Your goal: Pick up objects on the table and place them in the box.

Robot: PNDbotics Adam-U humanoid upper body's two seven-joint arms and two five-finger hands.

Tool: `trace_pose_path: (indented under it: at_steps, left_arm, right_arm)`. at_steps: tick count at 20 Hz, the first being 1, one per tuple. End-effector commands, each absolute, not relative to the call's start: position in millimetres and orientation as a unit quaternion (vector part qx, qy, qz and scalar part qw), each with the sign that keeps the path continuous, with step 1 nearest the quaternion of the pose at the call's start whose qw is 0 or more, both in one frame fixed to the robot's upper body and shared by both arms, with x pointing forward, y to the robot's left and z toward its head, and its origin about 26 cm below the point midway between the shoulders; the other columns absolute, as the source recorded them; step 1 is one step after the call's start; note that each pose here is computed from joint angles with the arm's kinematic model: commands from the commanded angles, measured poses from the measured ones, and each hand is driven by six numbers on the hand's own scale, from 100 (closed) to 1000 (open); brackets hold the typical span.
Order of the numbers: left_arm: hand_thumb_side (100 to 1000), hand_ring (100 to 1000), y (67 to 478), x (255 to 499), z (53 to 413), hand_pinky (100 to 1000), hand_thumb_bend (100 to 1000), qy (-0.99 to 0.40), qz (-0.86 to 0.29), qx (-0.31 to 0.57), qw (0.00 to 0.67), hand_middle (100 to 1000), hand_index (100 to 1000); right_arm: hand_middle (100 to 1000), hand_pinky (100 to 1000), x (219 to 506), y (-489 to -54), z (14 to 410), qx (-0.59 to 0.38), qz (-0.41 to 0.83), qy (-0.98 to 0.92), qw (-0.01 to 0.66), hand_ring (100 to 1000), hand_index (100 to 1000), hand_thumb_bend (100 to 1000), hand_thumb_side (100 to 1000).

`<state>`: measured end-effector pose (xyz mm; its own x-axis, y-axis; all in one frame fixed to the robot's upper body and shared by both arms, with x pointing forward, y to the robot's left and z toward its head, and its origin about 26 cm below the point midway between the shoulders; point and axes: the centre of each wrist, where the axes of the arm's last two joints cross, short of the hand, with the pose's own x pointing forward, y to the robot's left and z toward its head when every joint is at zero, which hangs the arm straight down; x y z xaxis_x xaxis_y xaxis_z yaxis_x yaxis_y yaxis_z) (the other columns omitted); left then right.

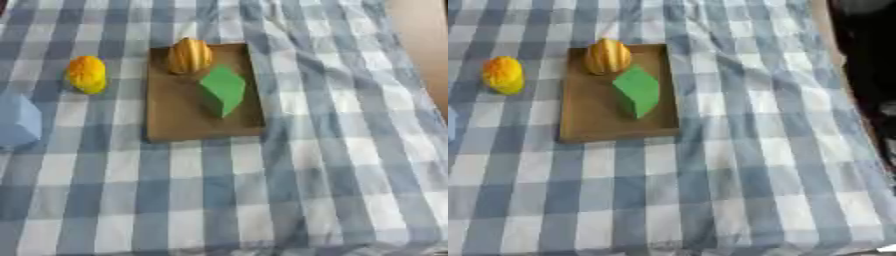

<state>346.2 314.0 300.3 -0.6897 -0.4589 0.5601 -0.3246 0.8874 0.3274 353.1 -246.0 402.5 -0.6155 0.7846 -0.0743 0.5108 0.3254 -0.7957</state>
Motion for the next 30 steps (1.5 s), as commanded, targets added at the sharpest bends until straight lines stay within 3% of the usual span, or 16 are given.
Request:
trace_pose_path:
  at_steps: [1,4,5,10,13,14,16,21,26,30]
  left_arm:
    - [776,910,338.3,344.8,309.6,901,653,-0.880,-0.158,0.287,0.343,818,911]
    - [771,909,352.2,347.1,302.4,923,655,-0.836,-0.213,0.336,0.377,808,912]
    - [667,907,356.9,346.3,302.9,962,703,-0.823,-0.230,0.351,0.382,803,897]
    - [533,919,378.0,343.2,281.5,1000,749,-0.740,-0.336,0.404,0.420,826,904]
    - [412,932,389.8,340.0,271.1,1000,668,-0.688,-0.396,0.426,0.433,841,934]
    - [412,932,392.2,340.1,268.7,1000,668,-0.677,-0.410,0.429,0.436,841,934]
    - [260,939,399.3,341.6,259.4,1000,617,-0.646,-0.430,0.438,0.454,850,939]
    - [163,941,406.5,352.7,251.2,1000,616,-0.600,-0.460,0.451,0.474,865,949]
    - [155,964,406.5,365.0,245.5,1000,613,-0.579,-0.497,0.442,0.470,881,958]
    - [100,971,409.3,370.8,240.7,1000,594,-0.558,-0.534,0.435,0.464,893,951]
  right_arm:
    - [728,841,320.9,-272.2,423.7,-0.442,0.366,-0.807,0.142,778,857,100,704]
    - [727,841,304.6,-282.2,418.5,-0.452,0.352,-0.807,0.144,778,856,100,710]
    - [725,840,300.1,-282.0,416.0,-0.450,0.348,-0.810,0.143,775,854,100,734]
    - [713,836,281.3,-281.0,401.0,-0.442,0.337,-0.817,0.154,763,847,100,739]
    - [706,834,278.9,-280.3,396.9,-0.428,0.324,-0.829,0.158,758,843,100,744]
    - [706,834,279.4,-280.6,395.9,-0.423,0.319,-0.833,0.159,758,843,100,744]
    - [702,832,281.6,-281.9,393.5,-0.412,0.311,-0.841,0.162,754,842,100,757]
    - [697,830,288.5,-286.1,387.9,-0.385,0.286,-0.861,0.170,750,838,100,743]
    - [692,828,294.6,-288.9,382.2,-0.380,0.273,-0.866,0.176,745,833,100,777]
    - [687,825,297.4,-290.7,380.3,-0.382,0.269,-0.866,0.179,741,830,100,782]
